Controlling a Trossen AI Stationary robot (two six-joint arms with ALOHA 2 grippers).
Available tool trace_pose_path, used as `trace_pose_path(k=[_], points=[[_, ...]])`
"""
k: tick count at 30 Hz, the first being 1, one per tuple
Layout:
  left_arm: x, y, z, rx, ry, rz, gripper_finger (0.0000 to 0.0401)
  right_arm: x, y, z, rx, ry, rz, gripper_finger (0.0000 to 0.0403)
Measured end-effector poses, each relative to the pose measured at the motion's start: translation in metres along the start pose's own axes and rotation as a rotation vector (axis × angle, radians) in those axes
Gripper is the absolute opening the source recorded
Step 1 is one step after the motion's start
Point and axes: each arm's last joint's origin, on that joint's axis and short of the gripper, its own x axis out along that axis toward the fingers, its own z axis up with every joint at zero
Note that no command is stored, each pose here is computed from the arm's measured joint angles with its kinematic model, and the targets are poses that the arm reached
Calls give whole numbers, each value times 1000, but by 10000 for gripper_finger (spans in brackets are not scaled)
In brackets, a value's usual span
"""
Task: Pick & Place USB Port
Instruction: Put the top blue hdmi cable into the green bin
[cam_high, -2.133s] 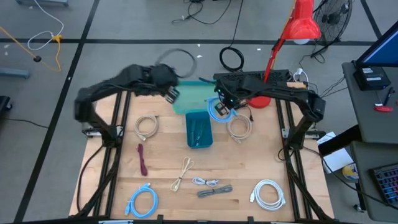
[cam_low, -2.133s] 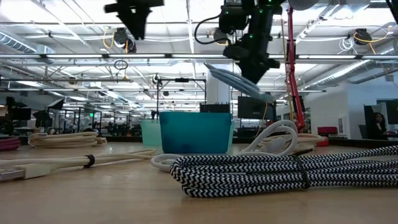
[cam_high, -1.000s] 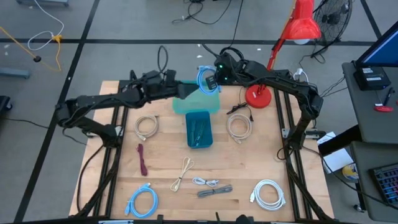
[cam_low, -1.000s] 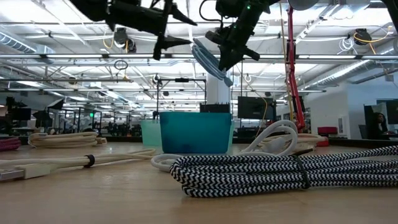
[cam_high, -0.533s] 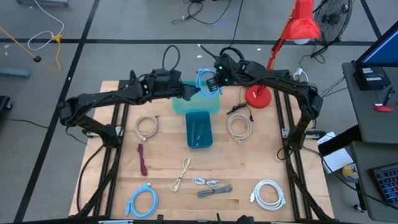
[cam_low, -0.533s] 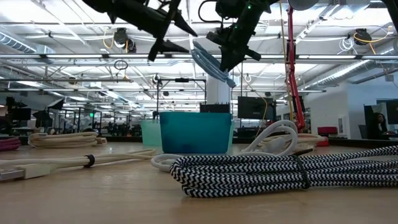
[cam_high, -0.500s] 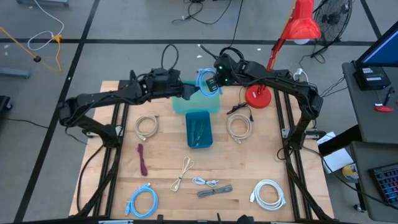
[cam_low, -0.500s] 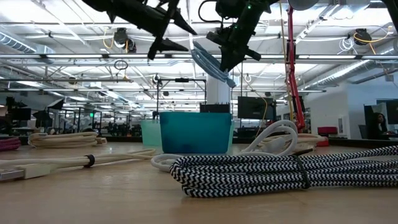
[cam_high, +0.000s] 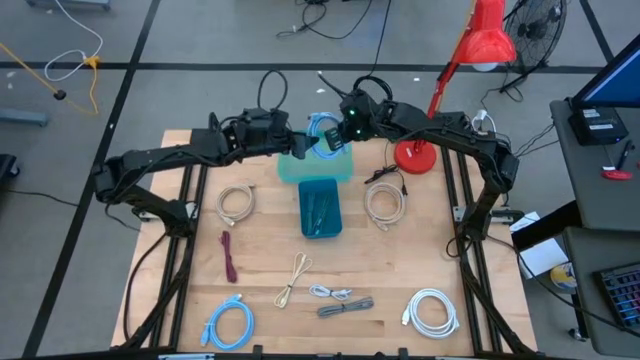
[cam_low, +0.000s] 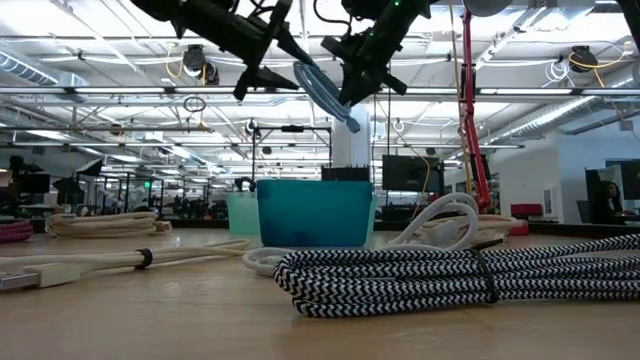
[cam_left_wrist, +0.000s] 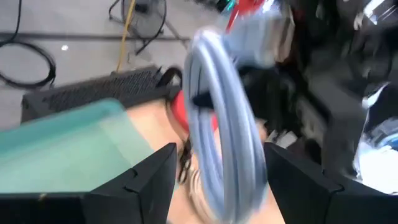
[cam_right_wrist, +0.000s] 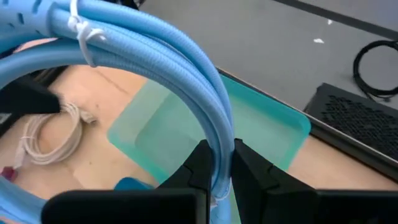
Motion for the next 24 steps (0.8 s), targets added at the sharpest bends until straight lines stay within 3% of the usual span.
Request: trace_pose_path(k=[9, 12, 16, 24], points=[[6, 4, 1, -48, -11, 0, 233, -1, 1, 1, 0, -16, -6, 27], [10, 6, -2, -65, 5, 7, 178, 0, 1, 1, 0, -22, -4, 27], [16, 11, -6, -101, 72, -31, 40, -1, 4, 1, -16, -30, 7, 33], [-3, 32, 13, -181, 239, -171, 30, -17, 12, -4, -141, 54, 200, 128]])
